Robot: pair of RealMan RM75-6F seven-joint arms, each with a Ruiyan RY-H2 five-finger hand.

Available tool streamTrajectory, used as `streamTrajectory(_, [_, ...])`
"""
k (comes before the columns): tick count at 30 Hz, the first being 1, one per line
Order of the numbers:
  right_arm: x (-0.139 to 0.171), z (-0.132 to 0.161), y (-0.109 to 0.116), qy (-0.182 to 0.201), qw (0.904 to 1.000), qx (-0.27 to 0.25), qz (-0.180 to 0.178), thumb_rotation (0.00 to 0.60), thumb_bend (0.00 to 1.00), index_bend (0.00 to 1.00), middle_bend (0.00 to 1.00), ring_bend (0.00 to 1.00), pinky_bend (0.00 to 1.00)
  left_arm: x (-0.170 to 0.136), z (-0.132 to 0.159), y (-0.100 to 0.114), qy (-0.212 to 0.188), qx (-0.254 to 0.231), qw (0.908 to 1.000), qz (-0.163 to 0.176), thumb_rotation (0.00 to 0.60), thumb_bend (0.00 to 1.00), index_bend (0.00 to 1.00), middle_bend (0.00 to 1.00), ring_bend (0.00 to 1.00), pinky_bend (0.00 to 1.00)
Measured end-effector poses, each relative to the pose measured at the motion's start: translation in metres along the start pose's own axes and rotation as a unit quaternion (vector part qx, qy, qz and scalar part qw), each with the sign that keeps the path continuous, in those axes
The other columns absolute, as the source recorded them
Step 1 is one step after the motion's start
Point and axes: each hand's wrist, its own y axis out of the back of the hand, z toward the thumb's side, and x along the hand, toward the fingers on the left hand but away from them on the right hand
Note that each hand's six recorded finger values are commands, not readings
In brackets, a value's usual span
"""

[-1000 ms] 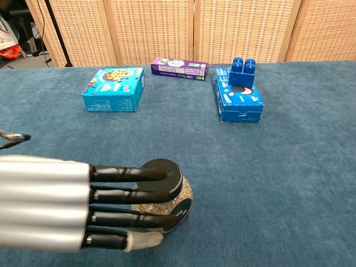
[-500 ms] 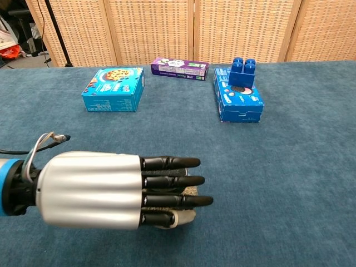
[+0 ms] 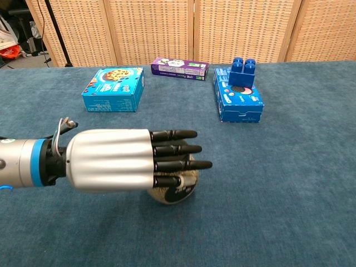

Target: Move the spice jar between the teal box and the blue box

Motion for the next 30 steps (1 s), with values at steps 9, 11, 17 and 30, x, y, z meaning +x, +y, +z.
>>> streamTrajectory(9, [-0.002,-0.003,-0.001,-0.006,1.0,-0.001,0.002,0.6,0.0,0.0,0.0,0.0,0.0,0.011,-0.025,-0.02,0.029,0.009,0.9991,-0.03,0.6,0.33,0.17,0.0,0.0,0.0])
streamTrajectory(11, [-0.003,-0.005,-0.001,-0.009,1.0,-0.001,0.003,0.6,0.0,0.0,0.0,0.0,0.0,0.013,-0.029,-0.024,0.032,0.011,0.9988,-0.035,0.6,0.33,0.17,0.0,0.0,0.0])
streamTrajectory(17, [-0.006,-0.009,0.0,-0.018,0.9998,-0.001,0.002,0.6,0.0,0.0,0.0,0.0,0.0,0.018,-0.042,-0.04,0.045,0.013,0.9972,-0.058,0.6,0.33,0.17,0.0,0.0,0.0])
streamTrajectory(30, [-0.013,-0.014,-0.006,-0.031,0.9994,0.007,0.012,0.6,0.0,0.0,0.0,0.0,0.0,0.02,-0.082,-0.073,0.091,0.019,0.9908,-0.099,0.6,0.33,0.17,0.0,0.0,0.0])
